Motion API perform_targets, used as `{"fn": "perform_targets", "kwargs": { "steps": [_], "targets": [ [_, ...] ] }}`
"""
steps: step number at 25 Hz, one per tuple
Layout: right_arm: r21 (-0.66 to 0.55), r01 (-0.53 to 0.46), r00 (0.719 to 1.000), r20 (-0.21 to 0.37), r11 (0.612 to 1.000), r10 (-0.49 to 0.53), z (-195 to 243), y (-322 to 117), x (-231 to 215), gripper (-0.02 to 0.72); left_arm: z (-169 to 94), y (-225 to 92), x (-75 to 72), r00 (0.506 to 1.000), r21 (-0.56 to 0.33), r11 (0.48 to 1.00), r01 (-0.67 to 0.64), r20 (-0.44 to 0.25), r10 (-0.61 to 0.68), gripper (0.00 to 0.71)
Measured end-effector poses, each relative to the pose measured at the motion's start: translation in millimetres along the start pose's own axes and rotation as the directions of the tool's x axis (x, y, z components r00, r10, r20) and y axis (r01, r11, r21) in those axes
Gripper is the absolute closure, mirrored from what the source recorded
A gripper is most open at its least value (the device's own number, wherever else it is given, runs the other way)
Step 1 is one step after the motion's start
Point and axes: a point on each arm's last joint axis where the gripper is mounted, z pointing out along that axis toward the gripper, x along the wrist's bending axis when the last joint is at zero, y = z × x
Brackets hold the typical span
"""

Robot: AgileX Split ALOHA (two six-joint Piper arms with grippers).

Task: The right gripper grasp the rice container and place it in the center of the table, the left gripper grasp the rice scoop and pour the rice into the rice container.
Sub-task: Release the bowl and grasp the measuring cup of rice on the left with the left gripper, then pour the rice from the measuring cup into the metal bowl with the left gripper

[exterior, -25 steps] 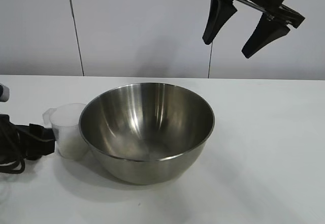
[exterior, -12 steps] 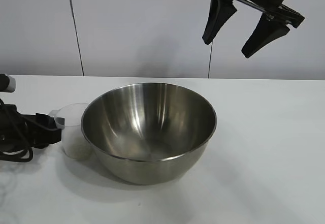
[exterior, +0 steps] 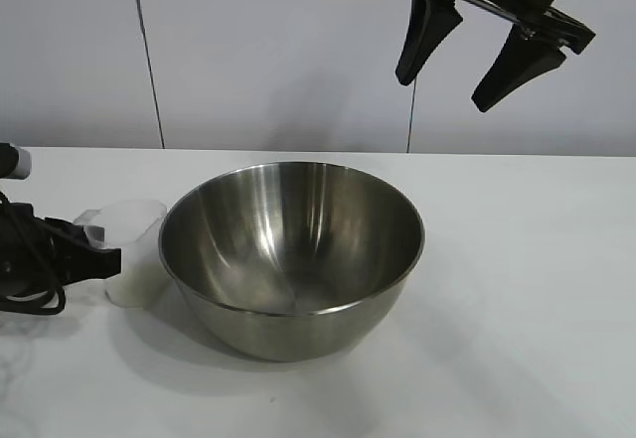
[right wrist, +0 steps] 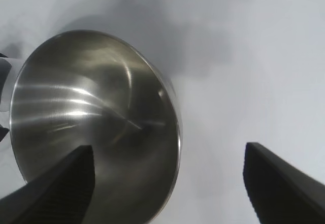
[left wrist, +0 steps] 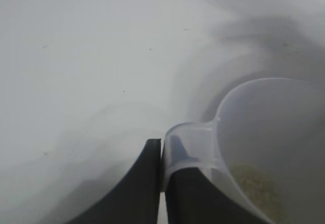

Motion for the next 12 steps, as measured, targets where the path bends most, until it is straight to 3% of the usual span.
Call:
{"fn": "perform_targets", "kwargs": {
  "steps": [6,9,12],
  "targets": [
    [-0.014,0.0,1.0,0.001,1.0,0.0,0.0,1.3,-0.1,0.146,-16.3,48.1,-3.1,0.999,-0.14,0.989,-0.051,-0.002,0.051,0.704],
    [-0.014,-0.001,1.0,0.0,1.0,0.001,0.0,1.3,0.0,0.146,-28.3,69.4,-7.7,0.99,-0.143,0.98,-0.135,0.017,0.139,0.704],
    [-0.016,-0.001,1.0,0.0,1.0,0.001,0.0,1.5,0.0,0.146,-40.0,87.8,-16.5,0.971,-0.127,0.969,-0.21,0.085,0.221,0.704]
  ]
}}
